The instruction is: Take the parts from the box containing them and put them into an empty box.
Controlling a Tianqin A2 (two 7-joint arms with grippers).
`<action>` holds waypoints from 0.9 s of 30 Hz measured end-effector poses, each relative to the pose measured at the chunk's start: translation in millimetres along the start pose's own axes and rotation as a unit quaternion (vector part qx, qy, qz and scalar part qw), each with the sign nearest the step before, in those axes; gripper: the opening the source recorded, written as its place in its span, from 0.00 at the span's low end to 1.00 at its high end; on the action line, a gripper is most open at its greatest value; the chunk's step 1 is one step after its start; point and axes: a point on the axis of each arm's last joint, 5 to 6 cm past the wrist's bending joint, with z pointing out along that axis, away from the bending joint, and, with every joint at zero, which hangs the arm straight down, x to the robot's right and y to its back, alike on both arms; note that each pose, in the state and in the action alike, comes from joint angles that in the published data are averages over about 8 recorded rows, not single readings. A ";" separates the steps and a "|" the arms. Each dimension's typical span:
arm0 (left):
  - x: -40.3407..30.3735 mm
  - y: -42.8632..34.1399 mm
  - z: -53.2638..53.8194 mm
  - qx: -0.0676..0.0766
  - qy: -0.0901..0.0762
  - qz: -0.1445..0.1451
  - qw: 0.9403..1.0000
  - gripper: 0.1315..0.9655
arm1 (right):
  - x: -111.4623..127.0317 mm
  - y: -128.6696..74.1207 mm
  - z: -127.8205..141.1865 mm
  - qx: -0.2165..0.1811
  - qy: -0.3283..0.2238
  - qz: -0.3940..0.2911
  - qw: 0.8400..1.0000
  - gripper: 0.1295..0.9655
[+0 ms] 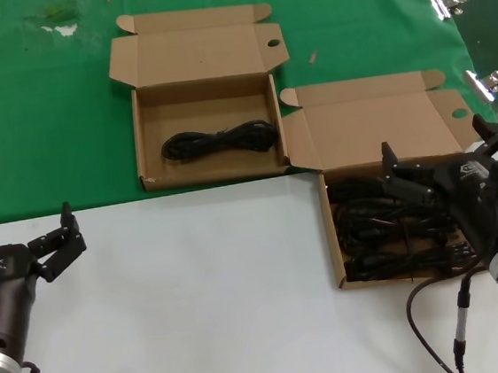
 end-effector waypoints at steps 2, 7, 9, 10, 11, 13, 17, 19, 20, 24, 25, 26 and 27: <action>0.0 0.0 0.0 0.000 0.000 0.000 1.000 1.00 | 0.0 0.0 0.0 0.000 0.000 0.000 1.000 1.00; 0.0 0.0 0.0 0.000 0.000 0.000 1.000 1.00 | 0.0 0.0 0.0 0.000 0.000 0.000 1.000 1.00; 0.0 0.0 0.0 0.000 0.000 0.000 1.000 1.00 | 0.0 0.0 0.0 0.000 0.000 0.000 1.000 1.00; 0.0 0.0 0.0 0.000 0.000 0.000 1.000 1.00 | 0.0 0.0 0.0 0.000 0.000 0.000 1.000 1.00; 0.0 0.0 0.0 0.000 0.000 0.000 1.000 1.00 | 0.0 0.0 0.0 0.000 0.000 0.000 1.000 1.00; 0.0 0.0 0.0 0.000 0.000 0.000 1.000 1.00 | 0.0 0.0 0.0 0.000 0.000 0.000 1.000 1.00; 0.0 0.0 0.0 0.000 0.000 0.000 1.000 1.00 | 0.0 0.0 0.0 0.000 0.000 0.000 1.000 1.00; 0.0 0.0 0.0 0.000 0.000 0.000 1.000 1.00 | 0.0 0.0 0.0 0.000 0.000 0.000 1.000 1.00; 0.0 0.0 0.0 0.000 0.000 0.000 1.000 1.00 | 0.0 0.0 0.0 0.000 0.000 0.000 1.000 1.00; 0.0 0.0 0.0 0.000 0.000 0.000 1.000 1.00 | 0.0 0.0 0.0 0.000 0.000 0.000 1.000 1.00; 0.0 0.0 0.0 0.000 0.000 0.000 1.000 1.00 | 0.0 0.0 0.0 0.000 0.000 0.000 1.000 1.00; 0.0 0.0 0.0 0.000 0.000 0.000 1.000 1.00 | 0.0 0.0 0.0 0.000 0.000 0.000 1.000 1.00; 0.0 0.0 0.0 0.000 0.000 0.000 1.000 1.00 | 0.0 0.0 0.0 0.000 0.000 0.000 1.000 1.00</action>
